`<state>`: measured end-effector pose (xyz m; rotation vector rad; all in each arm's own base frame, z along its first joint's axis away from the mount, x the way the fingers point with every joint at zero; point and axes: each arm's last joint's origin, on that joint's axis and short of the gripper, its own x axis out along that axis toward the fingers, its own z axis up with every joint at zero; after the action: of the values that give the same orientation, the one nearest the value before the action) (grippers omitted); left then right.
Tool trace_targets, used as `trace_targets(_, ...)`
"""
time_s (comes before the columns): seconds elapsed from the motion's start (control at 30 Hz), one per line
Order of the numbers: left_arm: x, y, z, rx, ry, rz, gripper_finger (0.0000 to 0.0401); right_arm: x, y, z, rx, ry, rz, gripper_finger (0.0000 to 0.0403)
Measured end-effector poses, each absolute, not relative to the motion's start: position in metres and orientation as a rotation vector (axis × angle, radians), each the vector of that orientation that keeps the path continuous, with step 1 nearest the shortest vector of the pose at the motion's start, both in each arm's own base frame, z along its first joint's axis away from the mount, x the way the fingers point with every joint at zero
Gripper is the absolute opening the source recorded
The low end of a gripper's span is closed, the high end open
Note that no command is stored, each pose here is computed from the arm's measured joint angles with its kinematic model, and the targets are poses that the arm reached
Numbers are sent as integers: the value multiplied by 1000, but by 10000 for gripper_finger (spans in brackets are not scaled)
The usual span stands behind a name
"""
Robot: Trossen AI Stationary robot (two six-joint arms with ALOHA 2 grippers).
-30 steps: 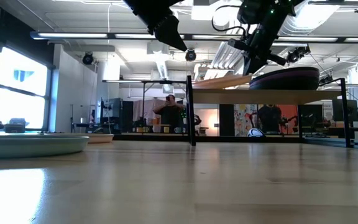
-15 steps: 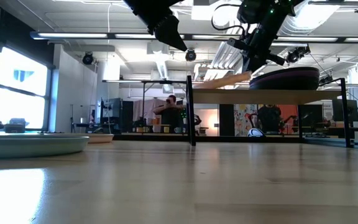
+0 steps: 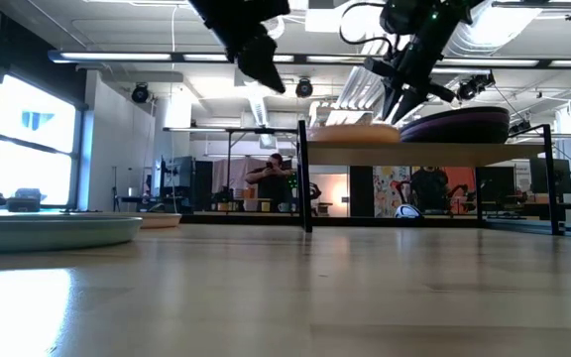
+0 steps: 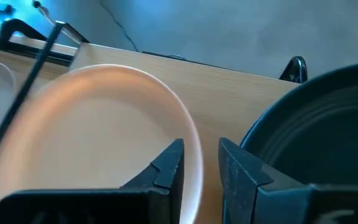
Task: Place and stack plates onto a shelf
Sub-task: Stack the white plate on top of the light brown plate on the shelf
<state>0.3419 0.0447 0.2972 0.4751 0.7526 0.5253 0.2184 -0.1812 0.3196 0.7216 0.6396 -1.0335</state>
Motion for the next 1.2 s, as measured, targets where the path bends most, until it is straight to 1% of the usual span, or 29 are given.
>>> trace_targets(0.23, 321, 52, 278, 340, 990, 583, 122, 215, -174, 332, 763, 581, -911, 78)
trace_targets(0.47, 297, 73, 267, 195, 1198, 655, 122, 219, -160, 339, 795, 578, -757, 78)
trace_targets(0.6, 287, 93, 260, 32, 1237, 672, 122, 225, -151, 339, 788, 594, -706, 78)
trace_targets(0.8, 263, 115, 225, -218, 1336, 684, 122, 232, -141, 339, 767, 613, -660, 78)
trace_targets(0.97, 245, 124, 203, -287, 1408, 732, 122, 234, -137, 339, 759, 620, -643, 78)
trace_targets(1.2, 229, 127, 184, -326, 1466, 764, 122, 234, -136, 339, 775, 616, -647, 78)
